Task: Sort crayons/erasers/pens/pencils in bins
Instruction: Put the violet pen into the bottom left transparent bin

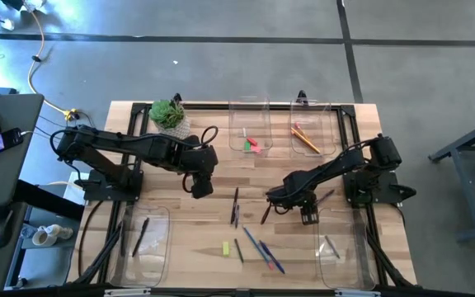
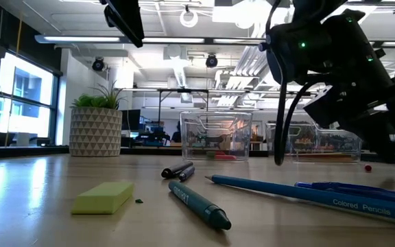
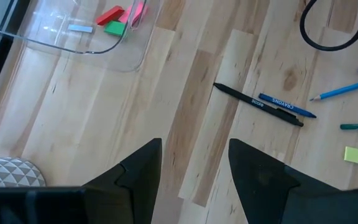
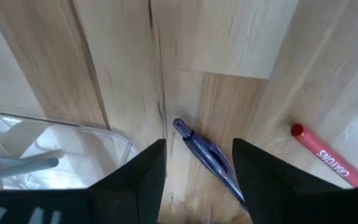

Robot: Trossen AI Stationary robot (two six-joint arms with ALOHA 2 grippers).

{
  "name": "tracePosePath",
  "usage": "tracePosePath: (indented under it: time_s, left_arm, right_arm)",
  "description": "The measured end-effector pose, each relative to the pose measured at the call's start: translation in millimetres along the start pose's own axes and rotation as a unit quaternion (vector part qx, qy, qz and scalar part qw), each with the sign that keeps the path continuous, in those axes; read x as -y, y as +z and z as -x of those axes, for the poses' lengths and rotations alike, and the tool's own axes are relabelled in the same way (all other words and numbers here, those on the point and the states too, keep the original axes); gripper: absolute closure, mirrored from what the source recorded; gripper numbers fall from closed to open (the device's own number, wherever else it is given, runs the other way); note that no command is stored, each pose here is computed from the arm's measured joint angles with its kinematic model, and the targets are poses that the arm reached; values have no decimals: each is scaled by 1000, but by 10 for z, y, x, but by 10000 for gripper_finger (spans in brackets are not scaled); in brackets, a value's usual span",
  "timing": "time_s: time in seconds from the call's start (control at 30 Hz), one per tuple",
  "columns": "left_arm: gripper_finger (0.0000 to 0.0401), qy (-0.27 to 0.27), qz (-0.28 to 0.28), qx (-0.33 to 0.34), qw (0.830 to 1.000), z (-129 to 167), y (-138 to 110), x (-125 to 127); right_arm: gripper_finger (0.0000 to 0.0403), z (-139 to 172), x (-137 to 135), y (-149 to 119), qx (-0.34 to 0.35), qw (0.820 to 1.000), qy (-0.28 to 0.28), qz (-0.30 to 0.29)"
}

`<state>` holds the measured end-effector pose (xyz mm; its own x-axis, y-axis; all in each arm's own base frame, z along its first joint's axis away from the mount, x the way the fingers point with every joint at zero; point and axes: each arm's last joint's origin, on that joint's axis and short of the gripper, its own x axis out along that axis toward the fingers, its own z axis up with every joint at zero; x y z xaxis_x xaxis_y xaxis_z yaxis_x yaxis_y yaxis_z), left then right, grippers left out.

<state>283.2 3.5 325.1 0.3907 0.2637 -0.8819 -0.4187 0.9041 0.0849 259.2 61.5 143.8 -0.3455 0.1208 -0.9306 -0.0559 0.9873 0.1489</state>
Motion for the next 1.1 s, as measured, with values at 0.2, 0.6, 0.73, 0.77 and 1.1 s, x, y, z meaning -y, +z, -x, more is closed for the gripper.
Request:
tracePosePath:
  time_s: [0.2, 0.6, 0.73, 0.77, 1.1]
  left_arm:
    - [227, 0, 0, 0, 1000, -2, 0, 0]
    - [227, 0, -4, 0, 1000, -2, 0, 0]
    - [227, 0, -4, 0, 1000, -1, 1, -1]
    - [227, 0, -4, 0, 1000, -1, 1, -1]
    - [227, 4, -13, 2, 1000, 19, -2, -36]
  right_arm:
    - [226, -3, -21, 21, 11, 1000, 0, -1]
    - [226, -199, -122, 107, -23, 999, -28, -14]
    - [229, -217, -119, 108, -28, 999, -37, -29]
    - [233, -217, -117, 108, -28, 998, -40, -32]
    - [337, -227, -99, 104, -30, 998, -51, -32]
